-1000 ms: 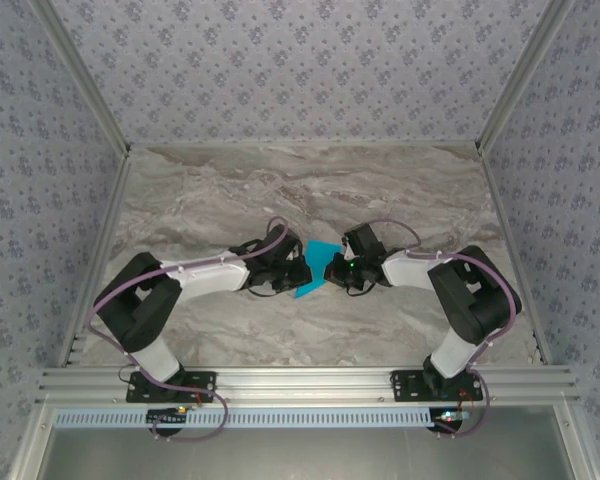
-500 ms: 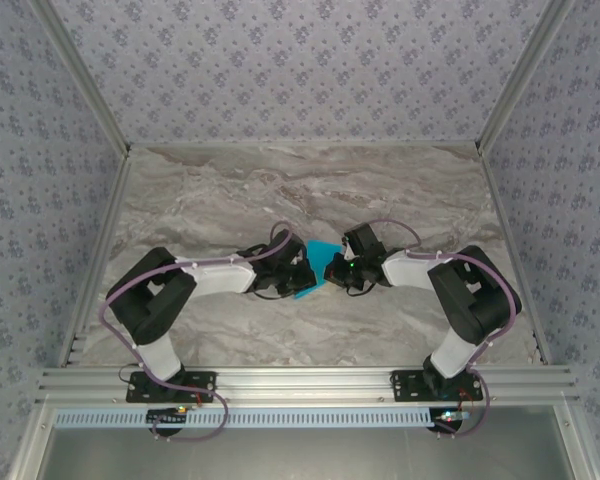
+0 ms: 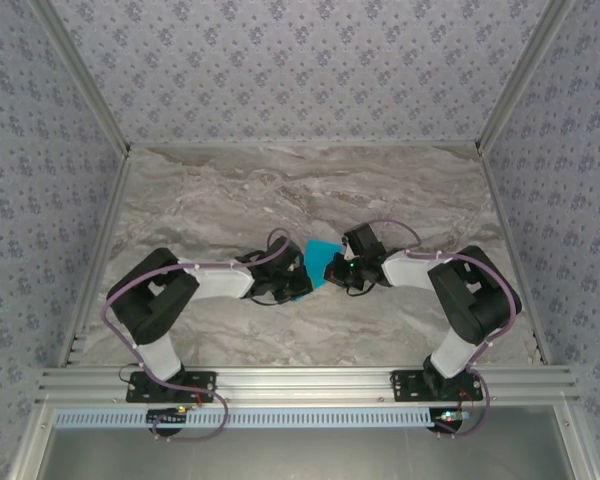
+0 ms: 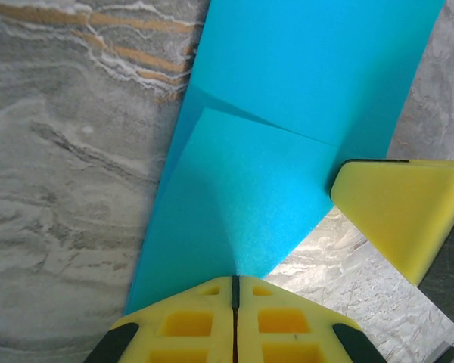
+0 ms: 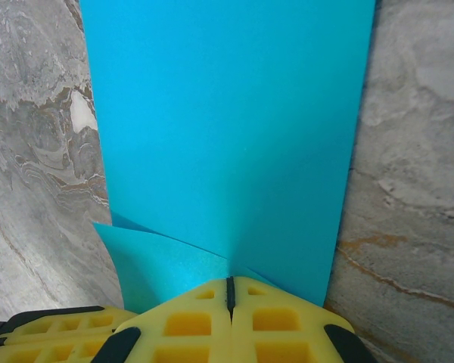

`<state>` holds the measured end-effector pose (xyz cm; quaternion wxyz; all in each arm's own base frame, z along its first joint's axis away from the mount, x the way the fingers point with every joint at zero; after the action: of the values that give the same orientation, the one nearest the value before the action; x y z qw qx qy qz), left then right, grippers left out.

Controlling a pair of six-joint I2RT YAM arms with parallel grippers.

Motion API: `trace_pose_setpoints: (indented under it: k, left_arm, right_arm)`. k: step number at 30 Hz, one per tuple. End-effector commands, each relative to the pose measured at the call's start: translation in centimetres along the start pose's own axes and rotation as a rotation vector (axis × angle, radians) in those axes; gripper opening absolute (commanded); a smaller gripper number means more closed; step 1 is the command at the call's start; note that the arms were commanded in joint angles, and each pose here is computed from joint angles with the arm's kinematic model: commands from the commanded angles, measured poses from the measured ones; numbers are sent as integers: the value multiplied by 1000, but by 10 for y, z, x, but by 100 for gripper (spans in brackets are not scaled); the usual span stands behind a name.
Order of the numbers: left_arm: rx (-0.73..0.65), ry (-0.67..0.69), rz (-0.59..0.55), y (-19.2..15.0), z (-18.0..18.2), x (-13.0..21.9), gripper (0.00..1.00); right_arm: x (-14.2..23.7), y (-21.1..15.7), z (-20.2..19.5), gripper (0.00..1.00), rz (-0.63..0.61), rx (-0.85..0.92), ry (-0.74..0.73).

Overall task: Fold a paper plane with a square sheet of paper (pick it up from the middle)
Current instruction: Third fold the triangle at the center of the table.

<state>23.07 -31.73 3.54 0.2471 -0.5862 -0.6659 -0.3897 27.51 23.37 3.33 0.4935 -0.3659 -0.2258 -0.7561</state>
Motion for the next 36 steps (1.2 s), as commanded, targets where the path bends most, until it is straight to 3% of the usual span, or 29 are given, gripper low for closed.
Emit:
trace_pose_setpoints:
  k: [1,13,22,32,36]
  left_arm:
    - [28,64,37,-16,20,-1,7]
    - [48,151,61,-38,52,11,7]
    - [31,158,148,-62,57,20,7]
    - [17,225,160,-71,73,34,5]
    - [0,198,127,-59,65,45,5]
  right_arm:
    - [-8,-9,-53,0,7,-59,-199]
    - [-9,-10,-65,0,12,-76,-246]
    - [-11,-9,-70,0,11,-93,-265]
    - [-11,-9,-71,0,11,-94,-268]
    - [-11,-9,-71,0,12,-95,-267]
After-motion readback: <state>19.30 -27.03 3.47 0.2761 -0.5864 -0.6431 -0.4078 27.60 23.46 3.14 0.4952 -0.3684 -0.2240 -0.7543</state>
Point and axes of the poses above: each hand's point on the last joint's axis, 136 mm out from that joint toward the fingers, its own x axis back along the fingers, its own z axis along the line the jaws close on, y = z × x, the point moved 2 cm from there along x, back along the fingers, and after that the axes turned 14 degrees about -x, right-handed, at the moved point
